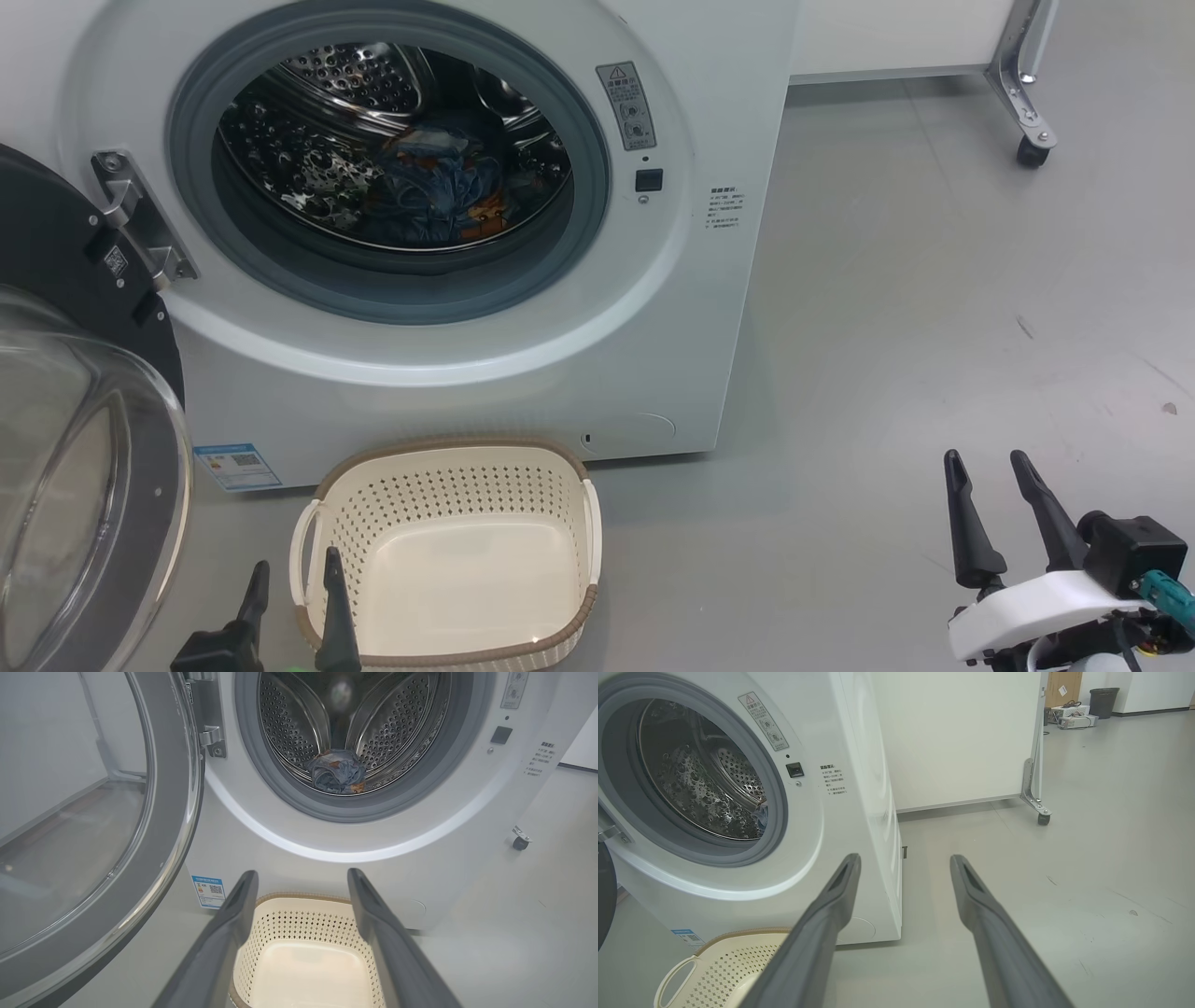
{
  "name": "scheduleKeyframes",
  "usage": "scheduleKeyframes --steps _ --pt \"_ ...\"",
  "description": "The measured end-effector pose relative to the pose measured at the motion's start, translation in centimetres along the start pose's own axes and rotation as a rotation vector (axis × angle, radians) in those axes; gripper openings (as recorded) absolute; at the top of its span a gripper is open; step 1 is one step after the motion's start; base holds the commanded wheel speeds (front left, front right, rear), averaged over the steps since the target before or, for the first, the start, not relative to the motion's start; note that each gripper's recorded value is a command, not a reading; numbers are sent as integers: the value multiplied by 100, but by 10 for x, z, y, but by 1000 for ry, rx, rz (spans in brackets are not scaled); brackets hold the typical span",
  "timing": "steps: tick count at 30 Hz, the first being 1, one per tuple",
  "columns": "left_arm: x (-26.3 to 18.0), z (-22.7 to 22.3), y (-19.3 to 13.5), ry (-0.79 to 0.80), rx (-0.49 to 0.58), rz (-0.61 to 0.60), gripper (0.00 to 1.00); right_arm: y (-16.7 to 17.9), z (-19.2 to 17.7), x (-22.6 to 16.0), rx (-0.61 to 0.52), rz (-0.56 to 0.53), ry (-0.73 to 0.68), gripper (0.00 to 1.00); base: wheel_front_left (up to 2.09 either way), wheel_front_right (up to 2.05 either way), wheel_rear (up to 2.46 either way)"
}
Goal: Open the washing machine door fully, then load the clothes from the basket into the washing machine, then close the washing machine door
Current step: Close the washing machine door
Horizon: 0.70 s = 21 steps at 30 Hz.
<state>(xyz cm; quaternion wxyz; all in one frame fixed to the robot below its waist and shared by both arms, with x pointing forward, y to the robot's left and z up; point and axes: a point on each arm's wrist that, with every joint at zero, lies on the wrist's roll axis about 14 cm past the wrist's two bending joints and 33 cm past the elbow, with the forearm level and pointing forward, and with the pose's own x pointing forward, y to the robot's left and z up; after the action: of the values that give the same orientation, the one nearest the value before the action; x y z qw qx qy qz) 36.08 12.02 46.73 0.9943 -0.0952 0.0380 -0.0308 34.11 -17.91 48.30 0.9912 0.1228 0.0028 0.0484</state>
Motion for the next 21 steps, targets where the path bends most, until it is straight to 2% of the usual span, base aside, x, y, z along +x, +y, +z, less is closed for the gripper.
scheduleKeyframes --steps 11,21 --pt "-1 -2 -1 4 15 -5 100 0 0 0 1 -1 1 100 -9 9 0" --pt "-4 -6 -2 17 22 -8 100 -1 -1 -1 4 -6 1 100 -52 52 0"
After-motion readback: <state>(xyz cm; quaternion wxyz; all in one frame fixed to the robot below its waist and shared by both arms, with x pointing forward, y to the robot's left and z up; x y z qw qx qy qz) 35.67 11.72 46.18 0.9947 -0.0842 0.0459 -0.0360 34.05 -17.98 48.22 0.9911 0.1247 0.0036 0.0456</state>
